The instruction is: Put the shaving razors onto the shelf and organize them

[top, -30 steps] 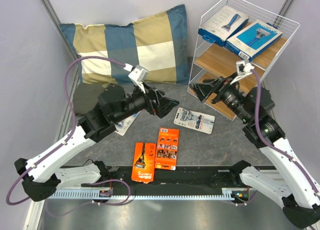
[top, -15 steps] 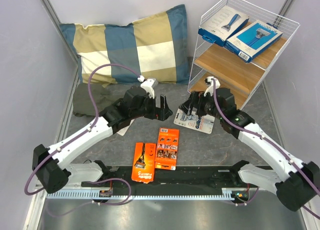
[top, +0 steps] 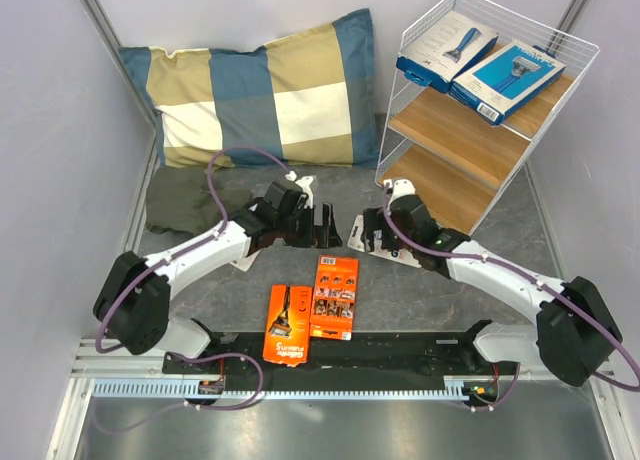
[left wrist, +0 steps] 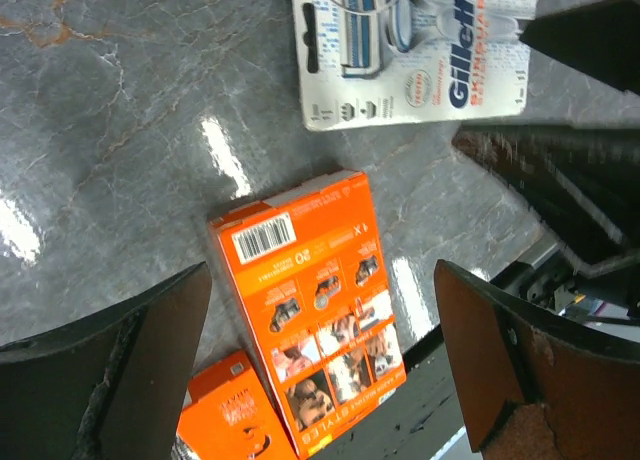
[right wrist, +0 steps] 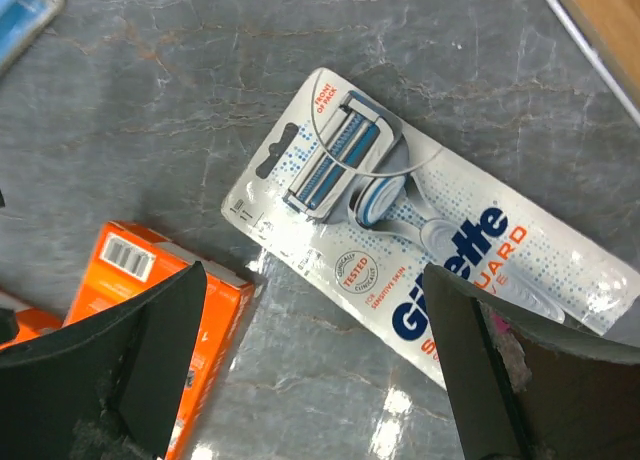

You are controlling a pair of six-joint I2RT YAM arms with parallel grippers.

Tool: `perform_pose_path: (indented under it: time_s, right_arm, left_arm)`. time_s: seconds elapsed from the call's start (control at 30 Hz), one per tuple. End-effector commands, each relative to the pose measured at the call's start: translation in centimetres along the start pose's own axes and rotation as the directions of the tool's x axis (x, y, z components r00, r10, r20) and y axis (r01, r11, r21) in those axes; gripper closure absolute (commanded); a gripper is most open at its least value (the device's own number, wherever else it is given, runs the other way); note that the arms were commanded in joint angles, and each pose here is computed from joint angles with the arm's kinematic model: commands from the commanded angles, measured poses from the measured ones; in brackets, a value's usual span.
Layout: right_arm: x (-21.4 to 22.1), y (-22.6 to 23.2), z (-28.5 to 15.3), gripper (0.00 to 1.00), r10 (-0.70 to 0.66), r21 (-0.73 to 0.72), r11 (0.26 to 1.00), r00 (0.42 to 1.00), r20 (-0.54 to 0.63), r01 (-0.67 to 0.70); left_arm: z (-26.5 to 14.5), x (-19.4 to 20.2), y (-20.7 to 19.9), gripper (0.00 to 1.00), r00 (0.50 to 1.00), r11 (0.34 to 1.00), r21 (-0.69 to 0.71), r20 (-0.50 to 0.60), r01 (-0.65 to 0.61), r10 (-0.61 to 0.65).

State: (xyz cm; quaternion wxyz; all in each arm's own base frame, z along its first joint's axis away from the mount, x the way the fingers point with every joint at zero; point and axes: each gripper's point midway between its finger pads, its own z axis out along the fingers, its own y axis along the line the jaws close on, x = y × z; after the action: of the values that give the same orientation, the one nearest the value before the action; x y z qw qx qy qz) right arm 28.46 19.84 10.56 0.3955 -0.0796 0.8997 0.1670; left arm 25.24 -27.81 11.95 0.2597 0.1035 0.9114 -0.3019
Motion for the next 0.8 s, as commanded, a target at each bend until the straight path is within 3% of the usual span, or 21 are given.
perform_pose_path:
  time_s: [0.0, 0.2, 0.5, 0.77]
  right_arm:
    - [-1.2, -1.7, 1.1, 0.02, -0.191, 0.238, 0.956, 0.979, 0.074, 0.169]
    - [1.7, -1.2, 3.0, 0.02, -0.337, 0.36, 0.871, 0.94, -0.056, 0.334]
    - [3.4, -1.4, 5.3, 0.02, -0.374, 0.449, 0.803, 0.918, -0.134, 0.393]
    - [4.9, -2.7, 8.1, 0.05, -0.41, 0.567, 0.674, 0.878, -0.247, 0.474]
  left_arm:
    - [1.3, -1.1, -0.7, 0.0, 0.998, 0.992, 0.106, -0.002, 0.066, -0.066]
    - [2.2, -1.0, 1.8, 0.0, 0.988, 0.98, 0.128, -0.055, 0.153, -0.147]
    - [0.4, -2.3, 5.7, 0.0, 0.971, 0.959, 0.151, -0.022, 0.24, -0.239]
    - [-0.5, -3.4, 6.3, 0.0, 0.961, 0.942, 0.203, 0.012, 0.269, -0.277]
